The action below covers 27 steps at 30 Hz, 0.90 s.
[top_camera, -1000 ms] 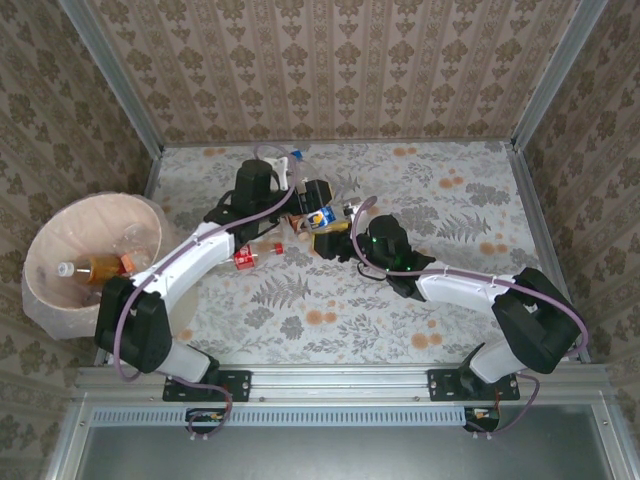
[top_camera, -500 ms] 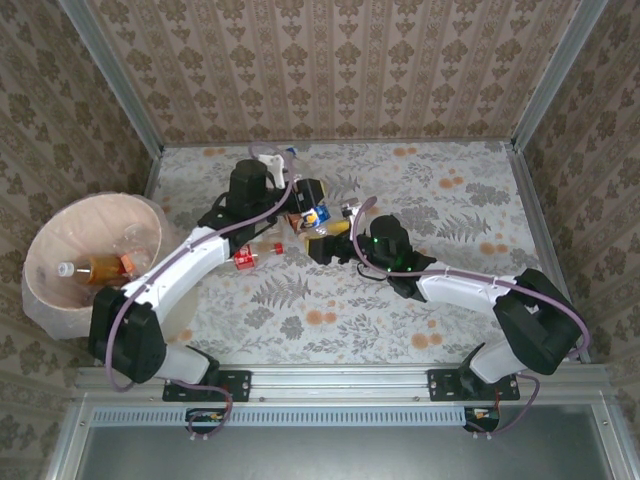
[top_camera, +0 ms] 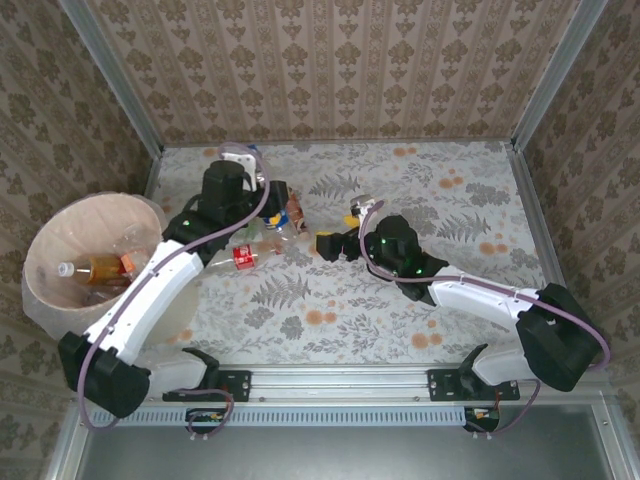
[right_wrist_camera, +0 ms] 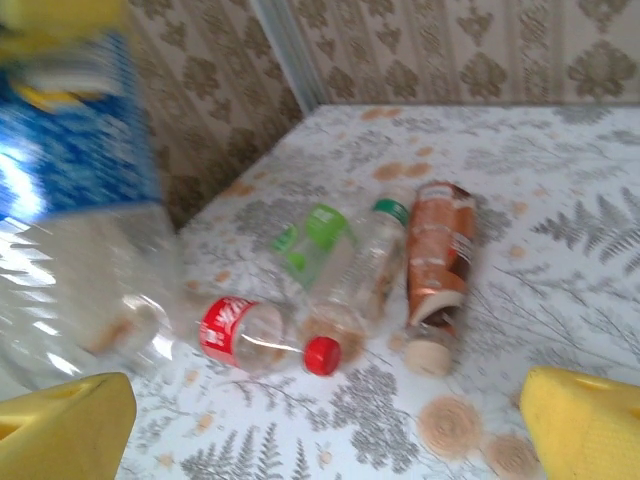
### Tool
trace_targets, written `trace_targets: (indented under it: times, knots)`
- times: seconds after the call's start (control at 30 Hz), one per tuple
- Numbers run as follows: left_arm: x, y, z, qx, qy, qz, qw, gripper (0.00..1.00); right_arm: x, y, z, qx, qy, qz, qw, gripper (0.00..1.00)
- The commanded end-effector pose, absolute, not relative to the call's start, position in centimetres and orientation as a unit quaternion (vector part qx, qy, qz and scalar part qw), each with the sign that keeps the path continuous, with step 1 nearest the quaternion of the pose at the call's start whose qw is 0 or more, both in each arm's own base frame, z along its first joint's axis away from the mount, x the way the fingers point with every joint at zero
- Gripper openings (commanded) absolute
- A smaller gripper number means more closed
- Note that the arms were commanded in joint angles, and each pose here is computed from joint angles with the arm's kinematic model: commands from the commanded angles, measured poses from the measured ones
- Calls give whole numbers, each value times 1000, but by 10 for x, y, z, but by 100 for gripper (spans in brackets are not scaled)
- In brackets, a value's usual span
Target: Put the plastic bottles in the bin
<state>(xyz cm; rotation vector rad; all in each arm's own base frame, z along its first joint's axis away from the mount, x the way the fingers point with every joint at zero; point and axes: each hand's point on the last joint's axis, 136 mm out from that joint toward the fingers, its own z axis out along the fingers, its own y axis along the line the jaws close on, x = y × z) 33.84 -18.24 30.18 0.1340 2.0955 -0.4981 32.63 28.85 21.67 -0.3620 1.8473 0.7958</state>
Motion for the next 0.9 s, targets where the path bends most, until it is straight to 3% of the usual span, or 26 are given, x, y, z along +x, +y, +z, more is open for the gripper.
trace_targets:
  times: [0.0,0.23,0.6,0.87]
  knots:
    - [326,-138,322,46,859,-123,496,58,343,266,206,-112,798,260,532,100]
    - [304,-87,349,16,848,-68,525,58,366,228,175,-15,839,174,515,100]
    - [260,-8,426,-28,811,101,575,58,374,222,157,16,858,167,485,100]
    - [246,31,453,-64,792,200,573,59,377,226,154,14,863,167,476,100]
